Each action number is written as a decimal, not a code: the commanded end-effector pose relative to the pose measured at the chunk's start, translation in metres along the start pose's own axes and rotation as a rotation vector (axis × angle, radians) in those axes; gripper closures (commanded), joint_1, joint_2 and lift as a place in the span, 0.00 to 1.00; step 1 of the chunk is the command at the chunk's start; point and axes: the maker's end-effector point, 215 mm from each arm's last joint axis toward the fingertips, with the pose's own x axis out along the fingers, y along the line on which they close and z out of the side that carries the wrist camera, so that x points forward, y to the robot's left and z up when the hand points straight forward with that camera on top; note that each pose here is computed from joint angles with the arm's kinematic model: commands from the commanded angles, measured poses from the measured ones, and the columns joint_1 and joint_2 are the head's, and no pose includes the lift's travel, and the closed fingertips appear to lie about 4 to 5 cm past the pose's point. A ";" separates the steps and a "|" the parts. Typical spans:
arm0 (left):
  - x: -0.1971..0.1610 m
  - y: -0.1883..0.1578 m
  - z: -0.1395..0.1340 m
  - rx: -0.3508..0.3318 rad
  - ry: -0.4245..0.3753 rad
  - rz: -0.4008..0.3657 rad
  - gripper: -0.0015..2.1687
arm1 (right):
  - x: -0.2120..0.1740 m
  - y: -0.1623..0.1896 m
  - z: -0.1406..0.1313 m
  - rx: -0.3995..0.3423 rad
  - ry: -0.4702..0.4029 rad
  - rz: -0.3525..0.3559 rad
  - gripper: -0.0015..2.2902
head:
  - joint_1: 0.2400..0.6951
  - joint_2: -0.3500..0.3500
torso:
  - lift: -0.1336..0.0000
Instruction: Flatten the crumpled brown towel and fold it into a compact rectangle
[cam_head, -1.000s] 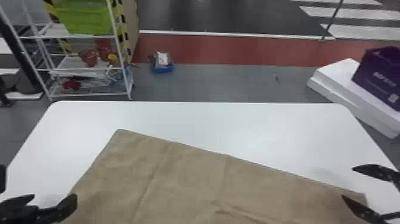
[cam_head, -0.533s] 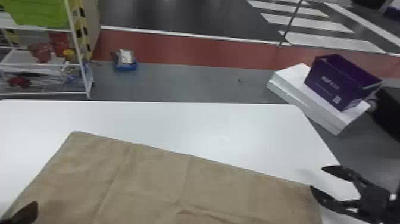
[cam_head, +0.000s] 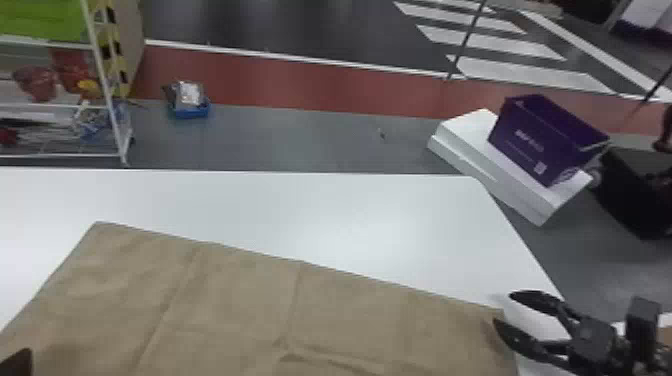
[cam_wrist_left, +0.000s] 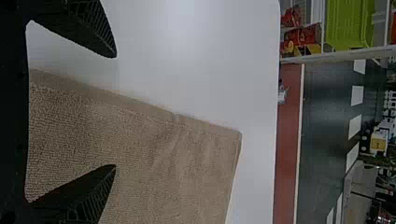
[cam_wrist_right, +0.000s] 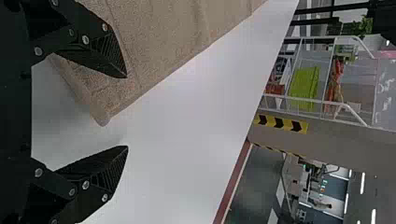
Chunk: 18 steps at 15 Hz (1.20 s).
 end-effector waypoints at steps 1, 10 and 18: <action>0.000 0.001 -0.003 -0.005 0.005 0.000 0.02 | 0.000 0.004 -0.005 -0.005 0.016 0.008 0.18 | 1.00 0.10 | 0.07; -0.001 0.003 -0.005 -0.008 0.007 0.003 0.02 | 0.006 0.017 -0.023 -0.016 0.063 0.032 0.18 | 1.00 0.11 | 0.07; -0.005 0.004 0.000 -0.007 -0.002 0.005 0.02 | 0.016 0.000 -0.010 -0.029 0.025 -0.034 0.30 | 1.00 0.12 | 0.07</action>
